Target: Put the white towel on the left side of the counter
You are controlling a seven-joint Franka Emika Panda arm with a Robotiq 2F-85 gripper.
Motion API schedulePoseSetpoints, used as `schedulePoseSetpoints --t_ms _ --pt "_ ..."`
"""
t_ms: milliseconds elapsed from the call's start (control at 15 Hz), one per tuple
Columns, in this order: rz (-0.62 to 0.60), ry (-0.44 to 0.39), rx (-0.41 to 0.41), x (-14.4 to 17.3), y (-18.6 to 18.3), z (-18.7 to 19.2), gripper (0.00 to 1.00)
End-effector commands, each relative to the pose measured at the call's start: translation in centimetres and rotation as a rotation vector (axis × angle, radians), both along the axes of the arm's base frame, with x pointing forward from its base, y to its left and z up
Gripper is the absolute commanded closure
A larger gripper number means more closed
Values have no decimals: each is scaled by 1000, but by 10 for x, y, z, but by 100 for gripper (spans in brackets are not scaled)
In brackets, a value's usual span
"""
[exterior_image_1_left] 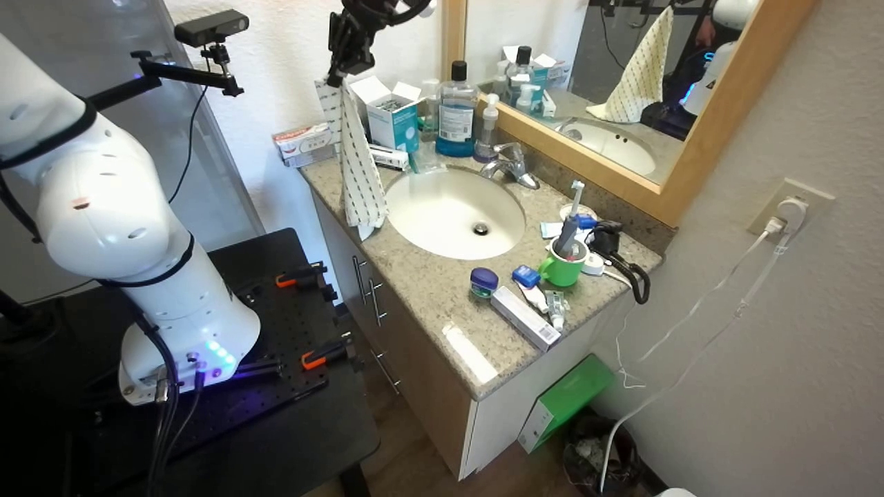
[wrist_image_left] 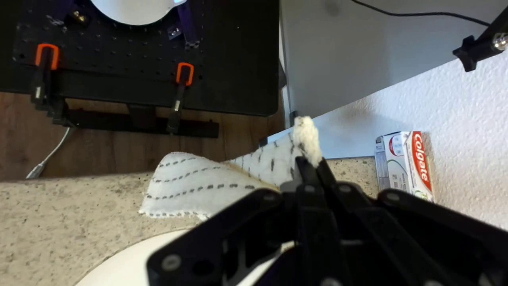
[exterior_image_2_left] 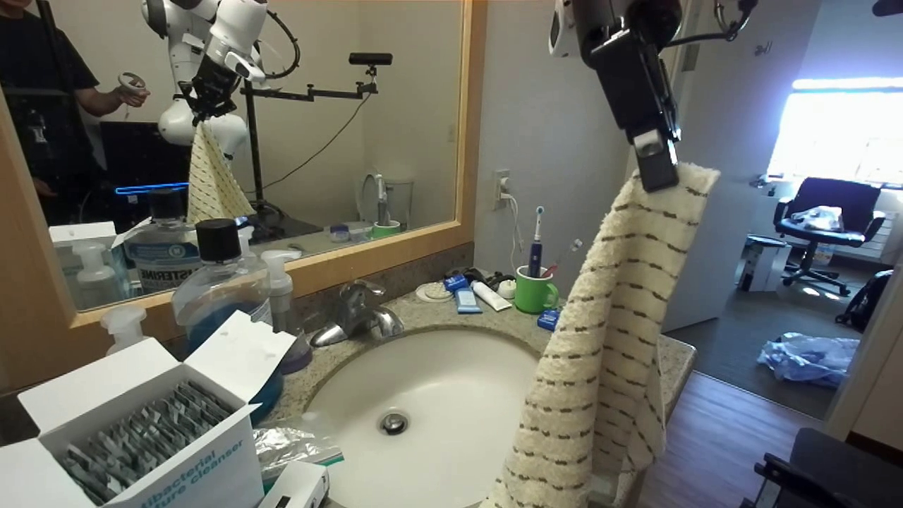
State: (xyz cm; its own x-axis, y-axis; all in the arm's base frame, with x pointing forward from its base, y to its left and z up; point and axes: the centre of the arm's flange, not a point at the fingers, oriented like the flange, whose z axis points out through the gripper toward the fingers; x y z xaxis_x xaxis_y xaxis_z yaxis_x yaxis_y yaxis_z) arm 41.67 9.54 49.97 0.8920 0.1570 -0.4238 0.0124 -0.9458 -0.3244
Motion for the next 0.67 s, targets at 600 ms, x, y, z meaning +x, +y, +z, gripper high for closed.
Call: schedulePoseSetpoints --t_ms 600 --pt "-239 -54 486 30 -16 34 99"
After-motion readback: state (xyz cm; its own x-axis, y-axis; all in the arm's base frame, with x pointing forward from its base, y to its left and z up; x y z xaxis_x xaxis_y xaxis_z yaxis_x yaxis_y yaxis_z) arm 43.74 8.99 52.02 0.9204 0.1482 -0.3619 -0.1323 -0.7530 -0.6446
